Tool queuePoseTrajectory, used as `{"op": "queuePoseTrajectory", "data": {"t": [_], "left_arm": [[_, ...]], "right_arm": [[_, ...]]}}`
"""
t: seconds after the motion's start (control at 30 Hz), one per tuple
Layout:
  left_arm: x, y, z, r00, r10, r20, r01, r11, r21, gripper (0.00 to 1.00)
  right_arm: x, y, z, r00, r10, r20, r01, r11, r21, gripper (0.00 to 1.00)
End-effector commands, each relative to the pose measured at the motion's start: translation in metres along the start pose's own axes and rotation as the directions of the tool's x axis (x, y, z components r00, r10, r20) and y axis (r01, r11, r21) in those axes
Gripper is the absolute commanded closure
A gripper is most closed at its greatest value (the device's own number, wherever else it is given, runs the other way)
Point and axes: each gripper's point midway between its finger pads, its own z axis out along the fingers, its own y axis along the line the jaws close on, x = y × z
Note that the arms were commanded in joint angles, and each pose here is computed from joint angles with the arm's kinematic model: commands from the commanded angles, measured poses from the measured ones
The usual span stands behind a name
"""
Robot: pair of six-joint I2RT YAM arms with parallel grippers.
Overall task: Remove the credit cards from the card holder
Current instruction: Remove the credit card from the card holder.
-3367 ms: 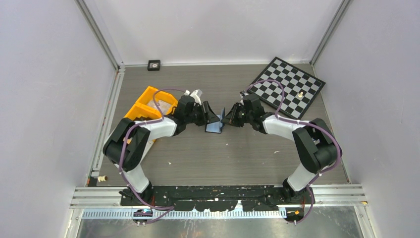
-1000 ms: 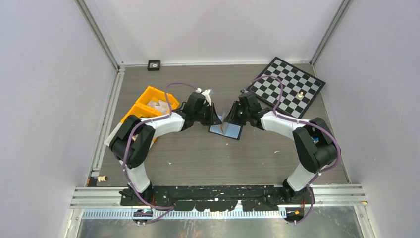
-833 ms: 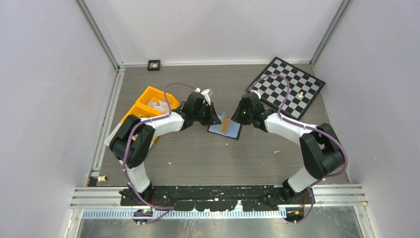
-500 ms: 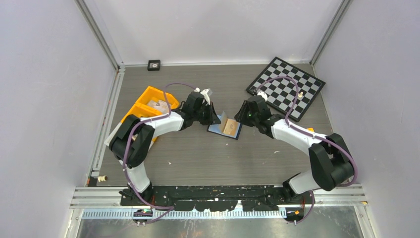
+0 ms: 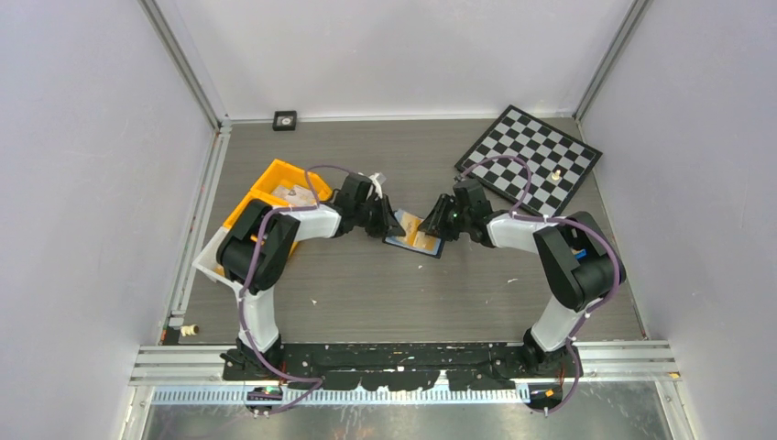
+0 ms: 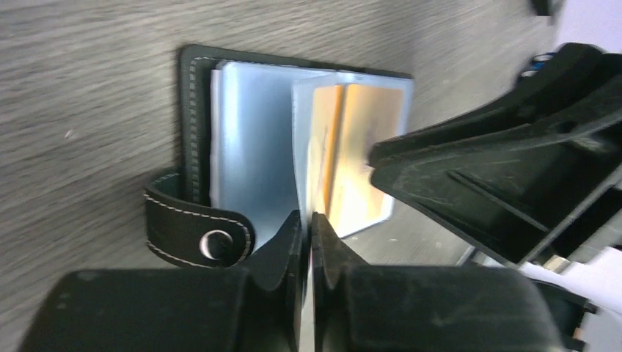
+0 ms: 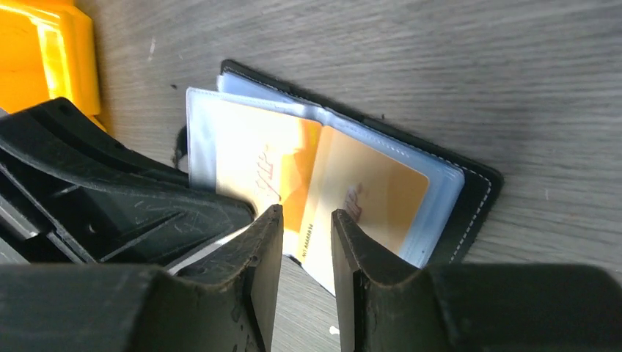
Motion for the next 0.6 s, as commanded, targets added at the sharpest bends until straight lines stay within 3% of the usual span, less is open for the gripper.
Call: {"op": "queuePoseTrajectory", "data": {"t": [0.0,0.17,0.57], "left_arm": [[-0.021,-0.021,-0.004,0.999,-0.023,0.036,0.019,0.993,0.113,0.99],[-0.032,-0.027,-0.015,0.990,-0.128,0.065,0.108,0.962,0.252,1.00],[-0.040,-0.049,-0.037,0.977,-0.201,0.071,0.156,0.898,0.411,1.00]], "right_arm": [[-0.020,0.030,-0.002,0.999,0.014,0.034,-0.011,0.994,-0.105,0.62],[-0.024,0.035,-0.010,0.997,0.050,0.053,-0.040,0.985,-0.166,0.55],[-0.030,0.047,-0.015,0.991,0.125,0.036,-0.109,0.948,-0.301,0.53]]}}
